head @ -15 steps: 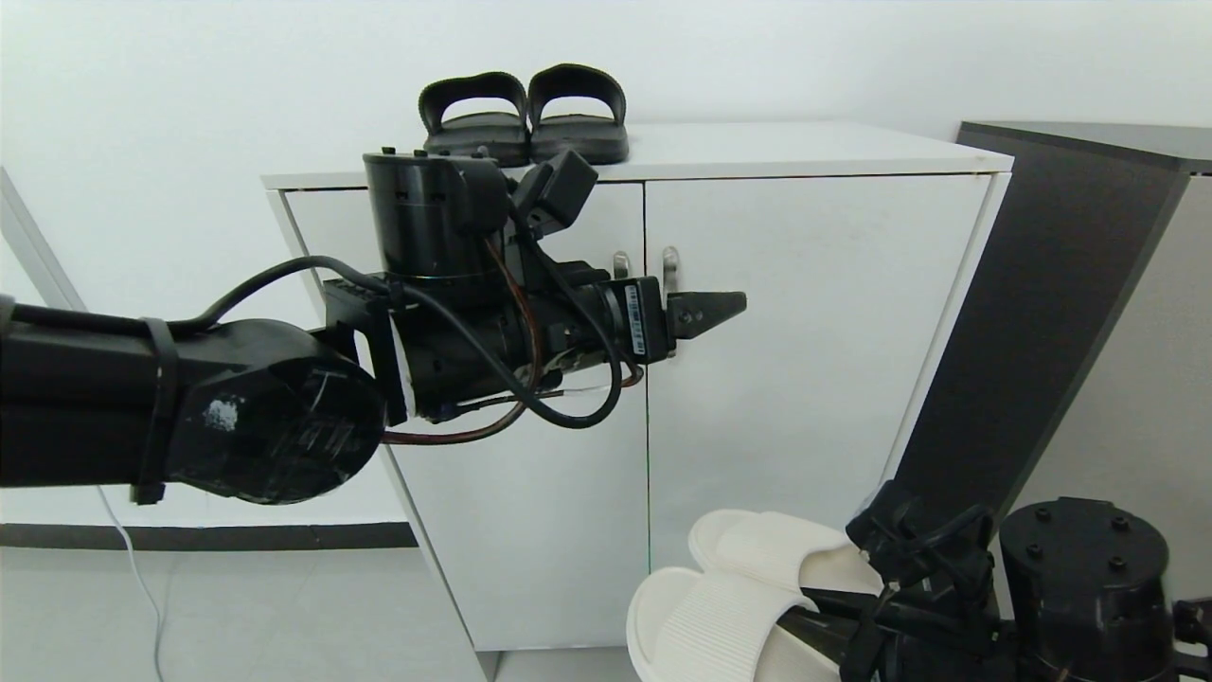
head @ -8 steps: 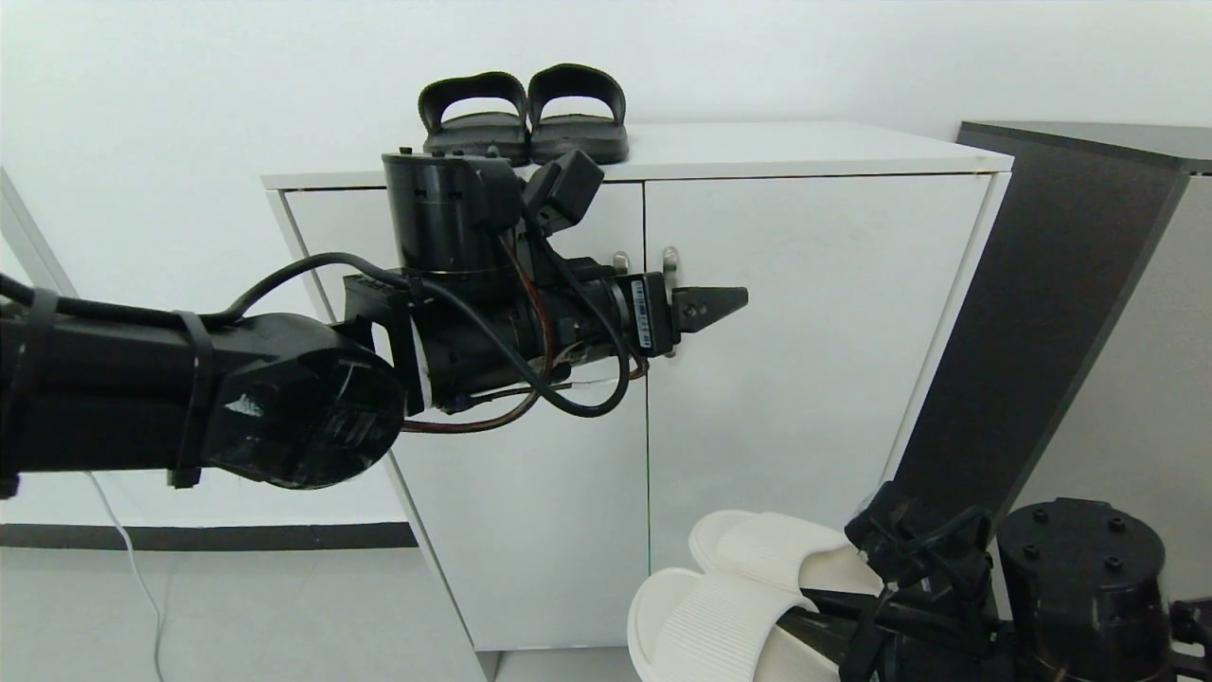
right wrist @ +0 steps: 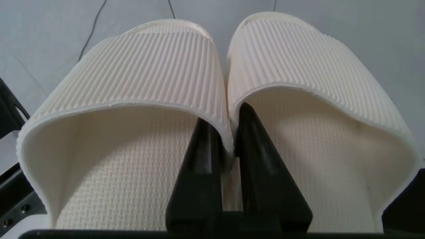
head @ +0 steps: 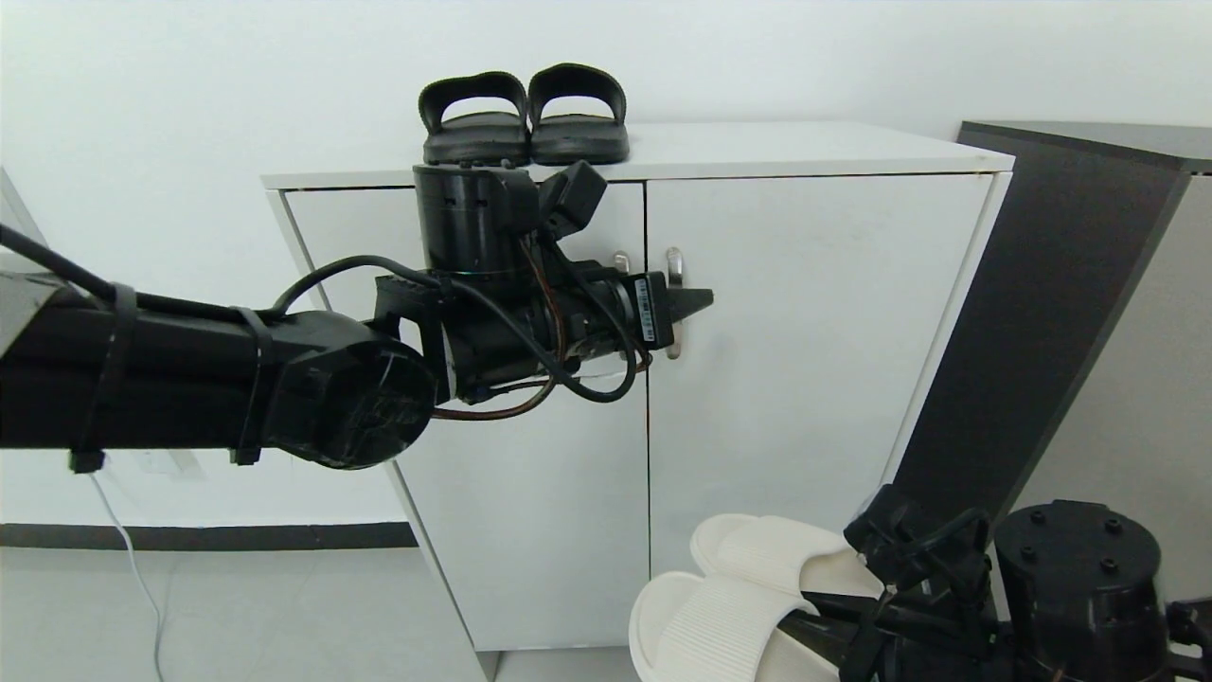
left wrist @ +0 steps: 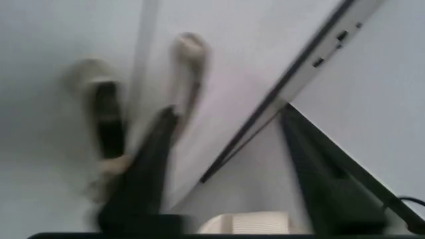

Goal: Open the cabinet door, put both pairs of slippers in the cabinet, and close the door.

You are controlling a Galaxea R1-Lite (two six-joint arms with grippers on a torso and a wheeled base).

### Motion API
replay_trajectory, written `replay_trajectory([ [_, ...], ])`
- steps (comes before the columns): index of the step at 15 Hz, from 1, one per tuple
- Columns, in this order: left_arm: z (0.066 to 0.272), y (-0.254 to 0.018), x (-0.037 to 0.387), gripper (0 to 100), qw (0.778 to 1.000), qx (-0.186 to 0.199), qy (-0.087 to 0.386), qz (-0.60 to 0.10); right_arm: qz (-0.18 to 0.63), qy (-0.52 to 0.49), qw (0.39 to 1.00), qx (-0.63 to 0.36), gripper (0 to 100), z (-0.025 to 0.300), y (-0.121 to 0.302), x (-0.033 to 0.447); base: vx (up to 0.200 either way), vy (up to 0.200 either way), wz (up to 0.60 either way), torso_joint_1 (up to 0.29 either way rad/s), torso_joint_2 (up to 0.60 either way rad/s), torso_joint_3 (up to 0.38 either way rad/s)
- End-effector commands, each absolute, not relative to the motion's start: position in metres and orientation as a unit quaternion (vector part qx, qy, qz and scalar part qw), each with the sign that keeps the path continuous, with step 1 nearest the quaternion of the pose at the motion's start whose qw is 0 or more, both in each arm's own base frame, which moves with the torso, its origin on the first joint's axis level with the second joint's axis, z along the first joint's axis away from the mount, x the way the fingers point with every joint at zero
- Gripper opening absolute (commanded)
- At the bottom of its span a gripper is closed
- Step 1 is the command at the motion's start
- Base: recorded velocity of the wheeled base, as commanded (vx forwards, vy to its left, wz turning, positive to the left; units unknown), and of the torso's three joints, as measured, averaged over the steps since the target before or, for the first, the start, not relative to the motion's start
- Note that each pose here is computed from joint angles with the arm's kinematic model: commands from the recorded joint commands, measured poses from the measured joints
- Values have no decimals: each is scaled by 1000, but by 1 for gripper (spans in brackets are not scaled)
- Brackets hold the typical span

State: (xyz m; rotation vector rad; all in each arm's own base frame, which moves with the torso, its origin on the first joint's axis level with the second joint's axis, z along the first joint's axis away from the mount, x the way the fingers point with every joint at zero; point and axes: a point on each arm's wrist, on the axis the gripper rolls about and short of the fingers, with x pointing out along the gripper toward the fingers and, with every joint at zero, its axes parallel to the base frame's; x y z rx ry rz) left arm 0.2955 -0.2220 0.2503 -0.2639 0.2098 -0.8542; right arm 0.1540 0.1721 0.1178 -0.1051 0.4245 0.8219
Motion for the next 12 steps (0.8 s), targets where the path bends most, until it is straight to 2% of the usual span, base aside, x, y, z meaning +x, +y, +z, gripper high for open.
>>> replay_trajectory([
  [1, 254, -221, 291, 0, 894, -131, 98, -416, 398, 207, 892, -51, 0, 117, 172, 153, 0, 0, 0, 0, 0, 0],
  [5, 258, -209, 267, 0, 891, -129, 100, -423, 407, 215, 886, -53, 0, 113, 169, 150, 0, 0, 0, 0, 0, 0],
  [9, 264, -204, 229, 0, 878, -127, 100, -451, 450, 210, 865, -68, 0, 107, 162, 140, 0, 0, 0, 0, 0, 0],
  [12, 269, -189, 204, 0, 873, -128, 95, -461, 462, 204, 859, -84, 0, 104, 160, 137, 0, 0, 0, 0, 0, 0],
])
